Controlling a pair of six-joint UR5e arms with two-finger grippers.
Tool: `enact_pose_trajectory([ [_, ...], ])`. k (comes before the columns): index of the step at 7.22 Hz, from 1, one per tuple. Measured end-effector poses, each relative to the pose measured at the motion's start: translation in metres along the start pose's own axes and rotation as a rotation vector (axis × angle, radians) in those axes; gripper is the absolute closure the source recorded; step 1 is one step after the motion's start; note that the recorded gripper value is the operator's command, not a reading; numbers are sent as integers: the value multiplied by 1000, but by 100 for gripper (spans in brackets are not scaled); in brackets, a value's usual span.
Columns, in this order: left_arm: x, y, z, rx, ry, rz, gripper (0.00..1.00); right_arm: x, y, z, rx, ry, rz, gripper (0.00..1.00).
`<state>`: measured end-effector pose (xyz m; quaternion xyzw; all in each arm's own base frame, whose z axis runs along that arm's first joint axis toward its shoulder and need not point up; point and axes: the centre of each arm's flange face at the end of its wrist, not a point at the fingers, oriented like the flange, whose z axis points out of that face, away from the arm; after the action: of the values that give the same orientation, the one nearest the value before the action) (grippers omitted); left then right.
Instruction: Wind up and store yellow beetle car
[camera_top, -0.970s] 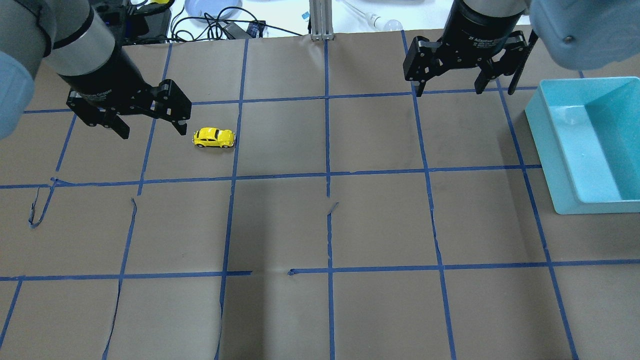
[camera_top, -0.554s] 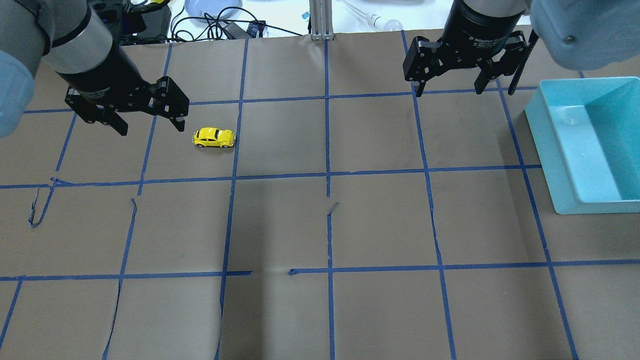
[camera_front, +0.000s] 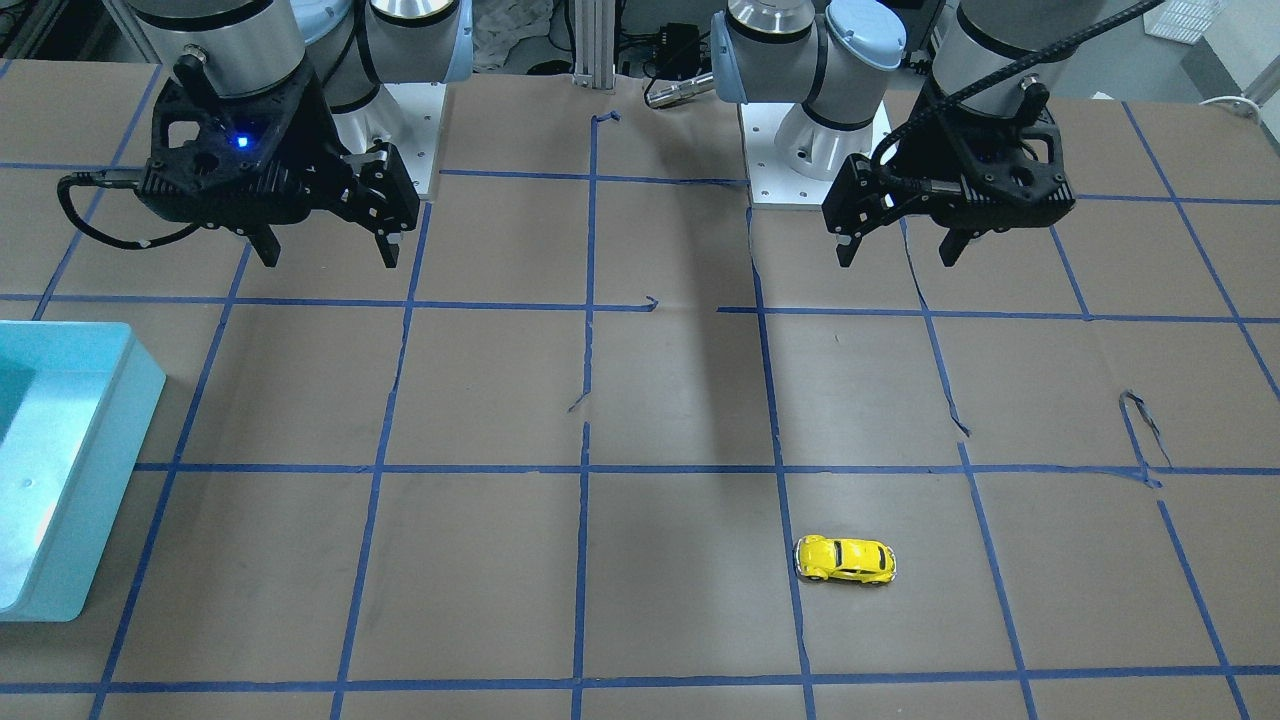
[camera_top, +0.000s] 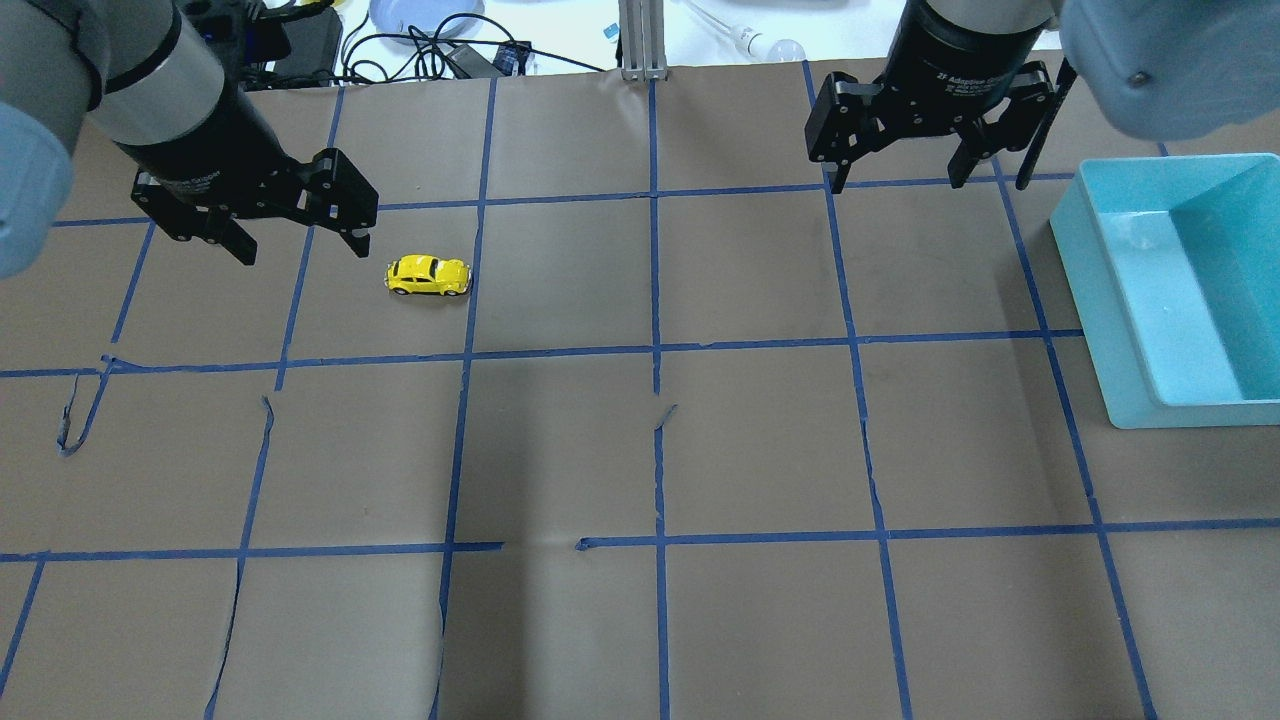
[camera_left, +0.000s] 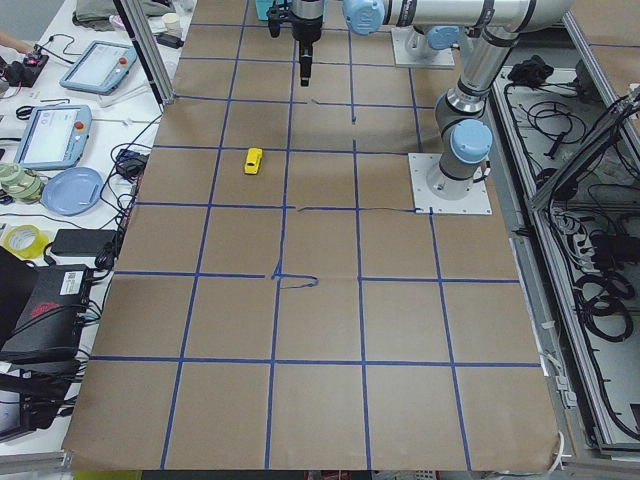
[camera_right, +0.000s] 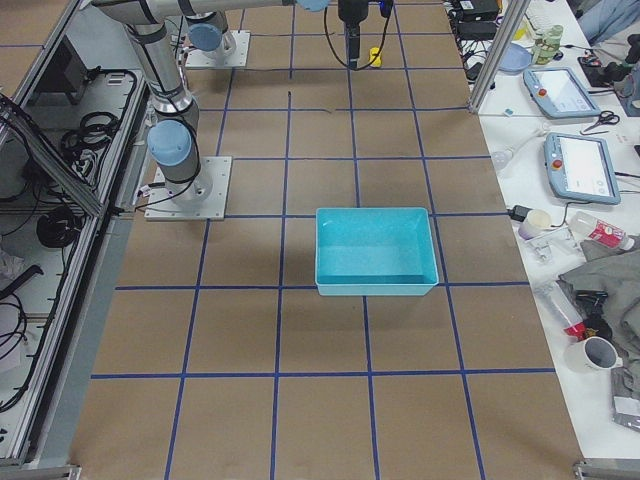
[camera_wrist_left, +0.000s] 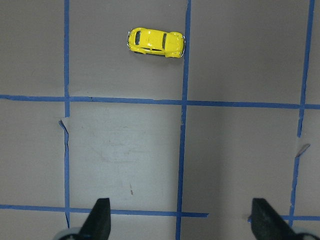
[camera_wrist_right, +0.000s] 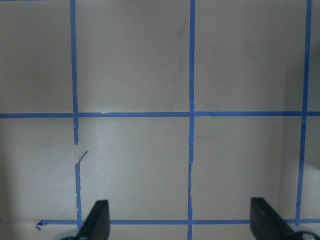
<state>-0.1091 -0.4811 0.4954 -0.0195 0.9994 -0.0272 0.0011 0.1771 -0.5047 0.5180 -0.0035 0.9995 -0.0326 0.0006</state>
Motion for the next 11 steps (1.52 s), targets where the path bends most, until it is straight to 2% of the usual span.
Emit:
enact_pose_trajectory([
  [8,5,-7,6,9,6,6,0,0,0,0,0,0,2,0],
  [11,6,-5,16,-10,7,5,0,0,0,0,1,2,1,0],
])
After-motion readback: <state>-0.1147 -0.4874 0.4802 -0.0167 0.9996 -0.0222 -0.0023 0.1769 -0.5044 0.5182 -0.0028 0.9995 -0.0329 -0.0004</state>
